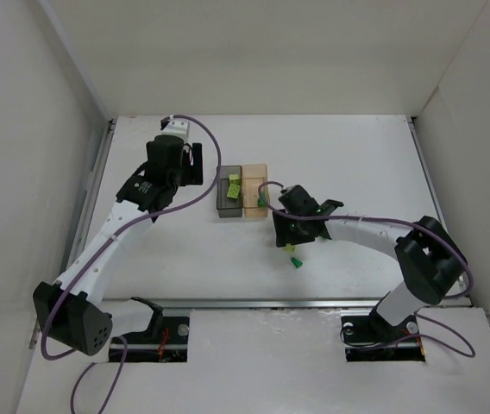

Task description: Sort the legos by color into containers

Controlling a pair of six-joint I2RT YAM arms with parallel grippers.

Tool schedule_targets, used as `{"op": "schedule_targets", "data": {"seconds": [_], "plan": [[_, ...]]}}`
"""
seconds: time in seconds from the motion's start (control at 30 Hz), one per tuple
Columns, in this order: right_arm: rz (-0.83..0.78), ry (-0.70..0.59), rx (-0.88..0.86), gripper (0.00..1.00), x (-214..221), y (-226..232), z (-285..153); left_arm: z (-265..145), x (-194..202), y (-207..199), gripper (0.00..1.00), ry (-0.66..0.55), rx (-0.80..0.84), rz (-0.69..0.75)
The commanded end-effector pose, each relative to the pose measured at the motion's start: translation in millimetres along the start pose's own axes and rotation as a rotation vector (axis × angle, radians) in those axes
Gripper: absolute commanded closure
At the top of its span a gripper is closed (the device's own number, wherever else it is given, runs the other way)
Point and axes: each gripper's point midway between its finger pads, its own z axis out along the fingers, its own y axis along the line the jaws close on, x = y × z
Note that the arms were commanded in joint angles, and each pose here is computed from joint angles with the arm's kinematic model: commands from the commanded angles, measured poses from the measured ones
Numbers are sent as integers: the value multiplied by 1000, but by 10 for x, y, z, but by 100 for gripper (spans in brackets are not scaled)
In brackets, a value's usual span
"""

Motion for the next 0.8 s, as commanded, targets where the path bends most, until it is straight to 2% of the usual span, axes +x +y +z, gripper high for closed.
{"op": "schedule_targets", "data": {"seconds": [0.0,0.13,0.23,0.33,0.37,0.43,0.53,0.67,0.7,0.77], "plan": [[41,-57,32,38,-116,-26,64,-103,-161,11,28,-54,1,-61],[44,-29,97,39,-29,-153,105,-121,-172,-29,28,-50,25,-61],[35,-24,106,45,-2,-152,100,-150,-190,-40,28,-57,36,-63],[27,-16,91,65,40,-114,112,-150,-190,-40,28,-57,36,-63],[27,-16,91,82,40,-114,112,-151,-187,-55,28,-55,45,-63],[28,-19,79,98,16,-86,48,-179,-208,-53,28,-64,47,-75],[-21,-36,43,100,-24,13,-188,-195,-184,-74,28,-61,66,-59],[-142,-134,-134,100,-255,313,-714,-180,-152,-70,27,-67,67,-51],[-184,-206,-195,100,-389,412,-909,-170,-159,-16,24,-69,43,-71],[-225,-282,-288,100,-544,595,-1098,-146,-115,63,9,-71,8,-105]]}}
